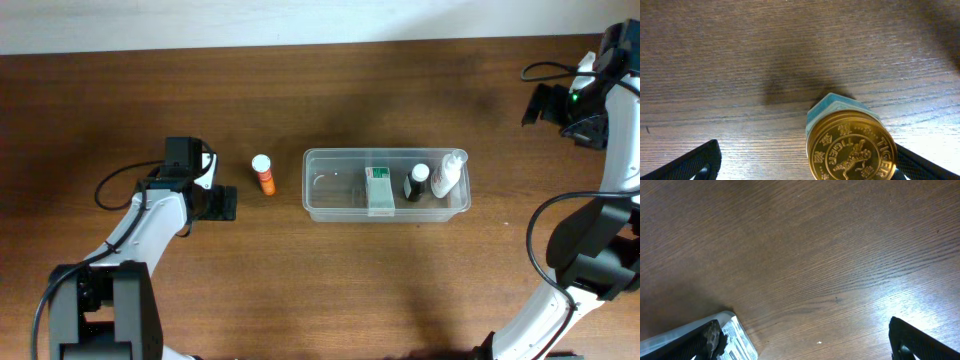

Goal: Pack container
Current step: 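Close the left gripper on the gold jar and lift it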

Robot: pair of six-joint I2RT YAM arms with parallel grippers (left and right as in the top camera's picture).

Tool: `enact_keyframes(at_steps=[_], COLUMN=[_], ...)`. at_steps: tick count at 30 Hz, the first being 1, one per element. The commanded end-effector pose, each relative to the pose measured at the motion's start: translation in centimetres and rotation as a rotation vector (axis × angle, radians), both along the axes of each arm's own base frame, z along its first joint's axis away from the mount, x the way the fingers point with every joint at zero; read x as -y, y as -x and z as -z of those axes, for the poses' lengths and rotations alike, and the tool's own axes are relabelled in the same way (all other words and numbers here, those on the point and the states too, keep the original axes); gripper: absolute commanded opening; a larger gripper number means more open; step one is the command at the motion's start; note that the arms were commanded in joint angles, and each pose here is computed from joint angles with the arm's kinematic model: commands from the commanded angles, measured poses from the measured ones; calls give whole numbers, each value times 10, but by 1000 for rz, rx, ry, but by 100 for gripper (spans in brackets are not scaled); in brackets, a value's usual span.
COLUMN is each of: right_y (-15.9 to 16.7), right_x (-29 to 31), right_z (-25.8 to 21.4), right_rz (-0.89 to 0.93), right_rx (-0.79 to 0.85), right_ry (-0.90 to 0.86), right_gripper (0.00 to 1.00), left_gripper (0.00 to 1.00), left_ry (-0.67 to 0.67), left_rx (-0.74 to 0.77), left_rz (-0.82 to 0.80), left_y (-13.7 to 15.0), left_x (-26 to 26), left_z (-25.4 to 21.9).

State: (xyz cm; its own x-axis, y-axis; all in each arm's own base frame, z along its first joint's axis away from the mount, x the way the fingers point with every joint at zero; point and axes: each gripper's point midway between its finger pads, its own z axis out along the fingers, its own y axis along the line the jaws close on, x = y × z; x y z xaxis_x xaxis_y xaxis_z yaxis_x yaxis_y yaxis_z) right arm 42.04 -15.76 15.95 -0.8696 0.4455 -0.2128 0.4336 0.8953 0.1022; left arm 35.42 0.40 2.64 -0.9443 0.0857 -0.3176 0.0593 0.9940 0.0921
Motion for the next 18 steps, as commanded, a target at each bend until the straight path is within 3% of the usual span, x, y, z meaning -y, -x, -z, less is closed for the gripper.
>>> enact_keyframes(at_steps=[1,12,18], right_y=[1,1,1], right_x=[-2,-2,-2], right_z=[0,0,0], right_rz=[7,7,7], right_rx=[-2,-2,-2], right_ry=[2,2,2], right_gripper=[98,98,98], left_gripper=[99,99,74], left_ry=[13,74,74], left_rx=[25,5,11], left_rz=[-15,6,6], left_y=[-11,-12,-14], left_x=[1,12,12], left_z=[0,12,11])
